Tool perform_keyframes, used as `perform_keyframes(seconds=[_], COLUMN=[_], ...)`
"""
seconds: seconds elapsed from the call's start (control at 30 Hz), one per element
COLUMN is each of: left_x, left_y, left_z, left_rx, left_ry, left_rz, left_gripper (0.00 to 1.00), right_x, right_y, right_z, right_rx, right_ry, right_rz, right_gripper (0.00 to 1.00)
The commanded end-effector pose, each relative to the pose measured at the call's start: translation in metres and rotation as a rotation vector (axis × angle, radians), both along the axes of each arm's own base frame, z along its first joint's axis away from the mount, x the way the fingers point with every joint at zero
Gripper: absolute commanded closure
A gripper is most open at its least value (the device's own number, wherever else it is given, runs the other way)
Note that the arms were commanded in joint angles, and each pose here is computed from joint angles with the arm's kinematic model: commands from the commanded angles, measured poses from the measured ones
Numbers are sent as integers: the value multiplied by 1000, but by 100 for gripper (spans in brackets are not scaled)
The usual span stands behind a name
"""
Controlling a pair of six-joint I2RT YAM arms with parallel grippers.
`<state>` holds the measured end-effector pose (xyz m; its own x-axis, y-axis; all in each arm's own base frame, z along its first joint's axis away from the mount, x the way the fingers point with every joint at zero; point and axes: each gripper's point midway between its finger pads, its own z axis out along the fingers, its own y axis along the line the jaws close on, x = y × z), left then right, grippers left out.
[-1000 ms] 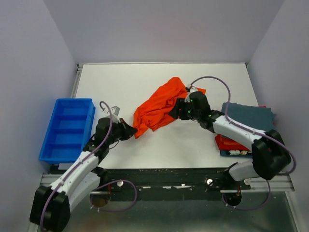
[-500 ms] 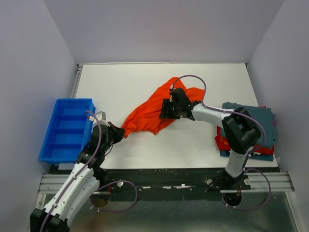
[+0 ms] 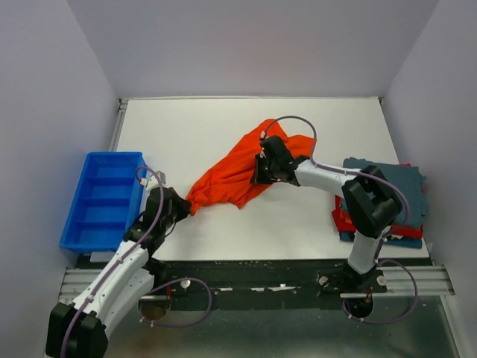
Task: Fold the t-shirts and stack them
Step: Move the tshirt to the center of the board
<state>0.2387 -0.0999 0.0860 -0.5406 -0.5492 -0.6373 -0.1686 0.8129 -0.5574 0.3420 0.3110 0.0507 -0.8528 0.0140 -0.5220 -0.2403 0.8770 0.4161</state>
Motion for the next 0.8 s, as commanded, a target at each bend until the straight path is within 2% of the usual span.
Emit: perform_keyframes(seconds=[0.0,0.03,0.07,0.13,0.23,0.37,0.4,0.47,0.5,0.53,0.57,0.6,0.63,0.67,0.77], left_x=[22,28,45,63,96,141,152,172,179,184,188,189,188,186,175], left_y=[15,20,29,43,52,55,51,41,38,35,38,42,49,55,69], left_z=[13,15,24,32,46,58,62,73,76,76,74,71,68,65,69], left_rx=[20,26,21,12,-61,-55,-51,-42,-32,-23,-13,-6,-5,-2,33], left_ry=[-12,-10,-21,-22,-21,-24,-31,-64,-84,-103,-114,-115,-109,-98,-95], left_rz=[108,131,179,232,253,246,218,142,102,75,82,95,116,138,188], left_gripper=[100,100,100,100,100,100,100,100,100,94,69,38,16,11,8], right_x=[-16,-25,-54,-85,-139,-213,-232,-237,-229,-222,-215,-203,-193,-182,-145], right_y=[-1,0,7,19,45,82,90,93,91,88,85,79,73,66,38], right_z=[34,39,50,56,69,91,94,100,102,105,108,113,118,121,123], right_rx=[49,64,64,40,78,155,165,180,166,151,135,116,106,100,64], right_ry=[-67,-77,-126,-174,-233,-345,-363,-354,-374,-400,-423,-454,-468,-471,-457], right_rz=[60,88,171,259,427,709,774,781,743,707,671,622,583,543,375], right_gripper=[99,99,99,99,99,99,90,49,34,26,20,16,16,16,23])
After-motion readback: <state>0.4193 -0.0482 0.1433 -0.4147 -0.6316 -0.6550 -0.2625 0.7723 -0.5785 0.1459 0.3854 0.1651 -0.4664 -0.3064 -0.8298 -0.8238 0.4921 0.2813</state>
